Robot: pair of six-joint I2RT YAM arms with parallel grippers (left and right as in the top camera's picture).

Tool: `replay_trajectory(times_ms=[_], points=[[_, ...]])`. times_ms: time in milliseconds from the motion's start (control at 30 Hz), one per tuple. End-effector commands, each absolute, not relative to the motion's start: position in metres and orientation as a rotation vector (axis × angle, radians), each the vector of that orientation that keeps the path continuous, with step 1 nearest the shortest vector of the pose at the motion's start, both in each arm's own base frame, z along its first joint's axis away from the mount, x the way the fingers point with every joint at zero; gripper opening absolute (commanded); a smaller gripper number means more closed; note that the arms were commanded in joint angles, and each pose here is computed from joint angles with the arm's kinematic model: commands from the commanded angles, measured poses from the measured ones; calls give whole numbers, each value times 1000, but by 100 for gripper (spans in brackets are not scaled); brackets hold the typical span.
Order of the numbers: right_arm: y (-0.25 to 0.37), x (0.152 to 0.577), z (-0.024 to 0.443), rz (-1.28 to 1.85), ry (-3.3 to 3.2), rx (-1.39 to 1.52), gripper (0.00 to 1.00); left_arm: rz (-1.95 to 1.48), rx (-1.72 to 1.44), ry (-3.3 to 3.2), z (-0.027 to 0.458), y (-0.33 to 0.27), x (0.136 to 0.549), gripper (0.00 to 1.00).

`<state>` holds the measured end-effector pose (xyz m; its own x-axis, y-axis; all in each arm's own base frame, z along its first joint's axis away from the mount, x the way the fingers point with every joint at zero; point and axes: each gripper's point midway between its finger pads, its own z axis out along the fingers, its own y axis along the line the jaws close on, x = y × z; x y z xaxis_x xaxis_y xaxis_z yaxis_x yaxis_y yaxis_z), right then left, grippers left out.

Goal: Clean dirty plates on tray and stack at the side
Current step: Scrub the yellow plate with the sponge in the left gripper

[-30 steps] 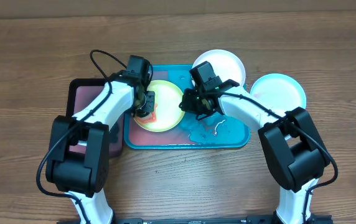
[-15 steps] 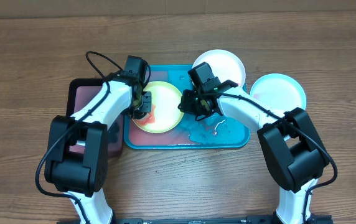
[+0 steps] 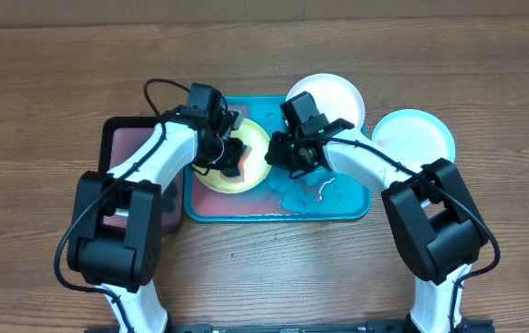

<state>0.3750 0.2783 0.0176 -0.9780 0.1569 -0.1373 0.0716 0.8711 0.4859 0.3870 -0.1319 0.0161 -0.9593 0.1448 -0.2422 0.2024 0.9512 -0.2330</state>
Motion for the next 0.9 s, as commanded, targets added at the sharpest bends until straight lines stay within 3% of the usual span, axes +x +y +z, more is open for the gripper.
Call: replay_trajectory(times_ms=[0, 133, 267, 367, 567, 700, 867], points=[[284, 375, 10, 744, 2891, 171, 4, 115, -145, 2811, 12, -71, 410, 4], [284, 374, 10, 743, 2892, 171, 4, 305, -220, 2716, 20, -47, 421, 4], [284, 374, 10, 743, 2892, 172, 4, 260, -145, 2785, 15, -57, 410, 4], [283, 374, 10, 741, 2895, 173, 4, 64, 39, 2915, 5, -84, 387, 4], [285, 372, 11, 760, 2901, 169, 4, -731, 536, 2901, 21, -173, 347, 4], [285, 372, 10, 759, 2902, 169, 4, -759, 502, 2802, 27, -182, 369, 4], [285, 371, 10, 757, 2905, 169, 4, -452, 215, 2691, 30, -155, 428, 4]])
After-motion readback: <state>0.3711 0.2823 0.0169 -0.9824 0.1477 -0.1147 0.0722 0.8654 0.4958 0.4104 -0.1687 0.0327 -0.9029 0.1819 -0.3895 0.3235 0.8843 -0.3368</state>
